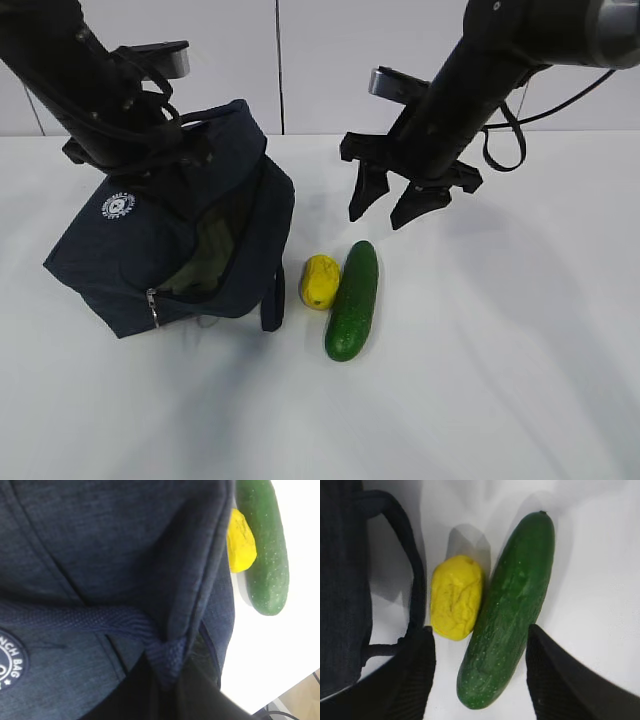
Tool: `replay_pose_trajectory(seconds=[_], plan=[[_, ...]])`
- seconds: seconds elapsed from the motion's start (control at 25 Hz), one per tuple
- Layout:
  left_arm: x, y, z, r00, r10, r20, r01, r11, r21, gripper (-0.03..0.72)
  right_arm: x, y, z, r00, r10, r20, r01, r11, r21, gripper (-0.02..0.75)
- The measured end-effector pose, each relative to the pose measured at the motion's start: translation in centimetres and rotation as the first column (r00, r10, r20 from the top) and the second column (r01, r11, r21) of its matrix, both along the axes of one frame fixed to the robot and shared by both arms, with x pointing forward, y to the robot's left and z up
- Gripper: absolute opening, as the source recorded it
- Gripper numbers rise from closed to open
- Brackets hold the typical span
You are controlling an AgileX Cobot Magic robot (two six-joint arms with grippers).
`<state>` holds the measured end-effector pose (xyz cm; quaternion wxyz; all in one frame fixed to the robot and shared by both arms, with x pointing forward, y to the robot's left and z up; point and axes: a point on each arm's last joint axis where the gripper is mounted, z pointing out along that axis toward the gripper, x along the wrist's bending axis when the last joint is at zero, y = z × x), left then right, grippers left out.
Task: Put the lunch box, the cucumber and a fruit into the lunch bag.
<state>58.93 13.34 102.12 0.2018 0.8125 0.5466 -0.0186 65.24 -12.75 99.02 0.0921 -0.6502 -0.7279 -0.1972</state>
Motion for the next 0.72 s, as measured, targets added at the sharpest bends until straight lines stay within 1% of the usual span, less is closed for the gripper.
replay_pose_trajectory(seconds=[0.2,0.48,0.72], plan=[[0.0,0.0,0.0,1.0,-0.001,-0.003,0.001,1.0,0.002,-0.008,-0.1,1.3,-1.7,0.998,-0.037,-0.043,0.036,0.999,-0.016,0.439],[-0.1,0.0,0.0,1.0,-0.003,-0.006,0.003,1.0,0.004,-0.008,0.4,1.2,-3.9,0.992,-0.092,-0.081,0.088,0.995,-0.05,0.439],[-0.1,0.0,0.0,1.0,-0.004,-0.008,0.004,1.0,0.005,-0.008,0.9,1.3,-5.6,0.987,-0.127,-0.094,0.122,0.991,-0.057,0.439]])
